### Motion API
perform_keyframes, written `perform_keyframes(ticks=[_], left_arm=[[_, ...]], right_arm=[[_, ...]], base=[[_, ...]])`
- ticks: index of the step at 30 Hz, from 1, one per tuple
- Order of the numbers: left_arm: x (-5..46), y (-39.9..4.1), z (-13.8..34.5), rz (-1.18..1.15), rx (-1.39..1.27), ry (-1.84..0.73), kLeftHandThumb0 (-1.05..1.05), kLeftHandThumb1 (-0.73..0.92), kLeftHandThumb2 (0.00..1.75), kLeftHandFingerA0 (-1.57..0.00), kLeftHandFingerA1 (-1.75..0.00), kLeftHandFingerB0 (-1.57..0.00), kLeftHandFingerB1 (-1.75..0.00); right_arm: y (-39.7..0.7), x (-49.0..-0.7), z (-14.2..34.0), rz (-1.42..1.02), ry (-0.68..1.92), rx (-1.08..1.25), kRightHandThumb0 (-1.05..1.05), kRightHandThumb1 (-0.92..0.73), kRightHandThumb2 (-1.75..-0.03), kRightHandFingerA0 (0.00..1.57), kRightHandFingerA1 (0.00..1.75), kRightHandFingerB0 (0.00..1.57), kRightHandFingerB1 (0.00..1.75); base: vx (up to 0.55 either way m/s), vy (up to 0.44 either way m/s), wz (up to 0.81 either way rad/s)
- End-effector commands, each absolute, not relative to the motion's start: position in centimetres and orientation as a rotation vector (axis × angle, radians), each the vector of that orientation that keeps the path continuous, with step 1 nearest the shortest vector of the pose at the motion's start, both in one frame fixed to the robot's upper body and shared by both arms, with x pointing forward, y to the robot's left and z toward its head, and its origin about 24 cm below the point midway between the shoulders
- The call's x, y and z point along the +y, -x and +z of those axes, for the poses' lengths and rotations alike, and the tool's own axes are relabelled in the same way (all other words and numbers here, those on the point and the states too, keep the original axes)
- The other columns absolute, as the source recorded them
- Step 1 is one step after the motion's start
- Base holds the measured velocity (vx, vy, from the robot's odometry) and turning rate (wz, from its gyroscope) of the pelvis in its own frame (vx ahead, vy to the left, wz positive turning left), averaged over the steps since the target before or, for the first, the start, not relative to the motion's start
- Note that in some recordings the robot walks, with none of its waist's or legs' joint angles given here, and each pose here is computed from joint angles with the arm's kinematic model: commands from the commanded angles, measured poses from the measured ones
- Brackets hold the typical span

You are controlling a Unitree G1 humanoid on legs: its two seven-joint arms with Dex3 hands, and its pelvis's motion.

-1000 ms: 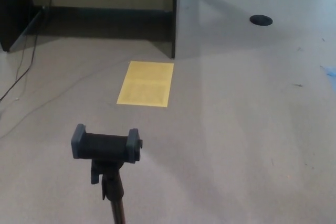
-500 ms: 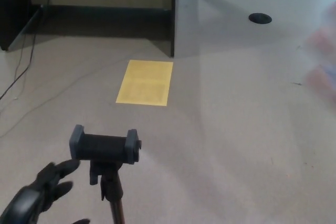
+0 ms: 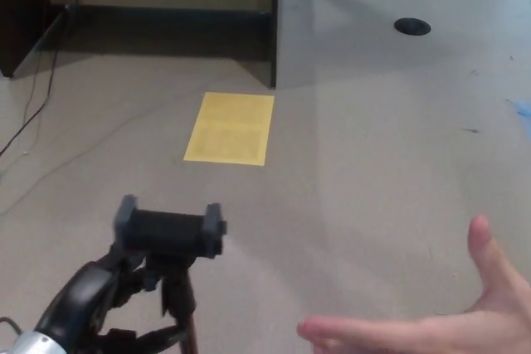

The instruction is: There is a tripod standing in front of the robot and the robot extends its left arm to grab it. It lifts the tripod and passes it to a person.

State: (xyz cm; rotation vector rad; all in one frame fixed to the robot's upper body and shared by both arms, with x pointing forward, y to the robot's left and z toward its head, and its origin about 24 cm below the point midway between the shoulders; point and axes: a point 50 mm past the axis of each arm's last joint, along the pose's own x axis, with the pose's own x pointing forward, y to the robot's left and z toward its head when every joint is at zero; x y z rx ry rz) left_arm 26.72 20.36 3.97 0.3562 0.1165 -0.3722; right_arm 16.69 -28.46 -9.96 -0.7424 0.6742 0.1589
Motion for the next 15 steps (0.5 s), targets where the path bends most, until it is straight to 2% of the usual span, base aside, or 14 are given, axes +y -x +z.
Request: perform_keyframes(ticks=[1, 3, 4, 6, 9, 15], left_arm=[[19.7, -26.7, 3.6, -0.441, 0.147, -0.35, -0.35, 0.35, 0.61, -0.13, -0.42, -0.07, -0.19], [19.3, -26.7, 3.4, -0.459, 0.177, -0.34, -0.35, 0.4, 0.61, -0.12, -0.41, -0.04, -0.21], [19.1, -26.7, 3.3, -0.465, 0.184, -0.342, -0.34, 0.36, 0.59, -0.12, -0.4, -0.08, -0.21], [18.9, -26.8, 3.2, -0.468, 0.192, -0.344, -0.34, 0.34, 0.59, -0.12, -0.4, -0.07, -0.21], [18.8, -26.7, 3.1, -0.475, 0.197, -0.376, -0.34, 0.34, 0.6, -0.14, -0.41, -0.07, -0.22], [19.4, -27.9, 3.6, -0.467, 0.195, -0.408, -0.33, 0.36, 0.61, -0.14, -0.41, -0.08, -0.22]], right_arm=[[-16.5, -29.2, -9.7, 0.163, 0.75, 0.681, -0.34, -0.7, -0.64, 0.7, 0.44, 0.31, 0.32], [-16.3, -29.1, -9.8, 0.163, 0.743, 0.68, -0.32, -0.68, -0.61, 0.71, 0.42, 0.31, 0.31], [-16.3, -29.1, -9.8, 0.161, 0.742, 0.681, -0.33, -0.68, -0.61, 0.7, 0.42, 0.31, 0.31], [-16.3, -29.2, -9.8, 0.162, 0.746, 0.684, -0.36, -0.69, -0.64, 0.7, 0.44, 0.31, 0.32], [-16.3, -29.0, -9.8, 0.17, 0.756, 0.686, -0.34, -0.68, -0.61, 0.7, 0.42, 0.32, 0.32], [-18.1, -29.3, -9.1, 0.151, 0.765, 0.665, -0.32, -0.68, -0.61, 0.69, 0.42, 0.33, 0.32]], base=[[0.0, 0.0, 0.0], [0.0, 0.0, 0.0], [0.0, 0.0, 0.0], [0.0, 0.0, 0.0], [0.0, 0.0, 0.0], [0.0, 0.0, 0.0]])
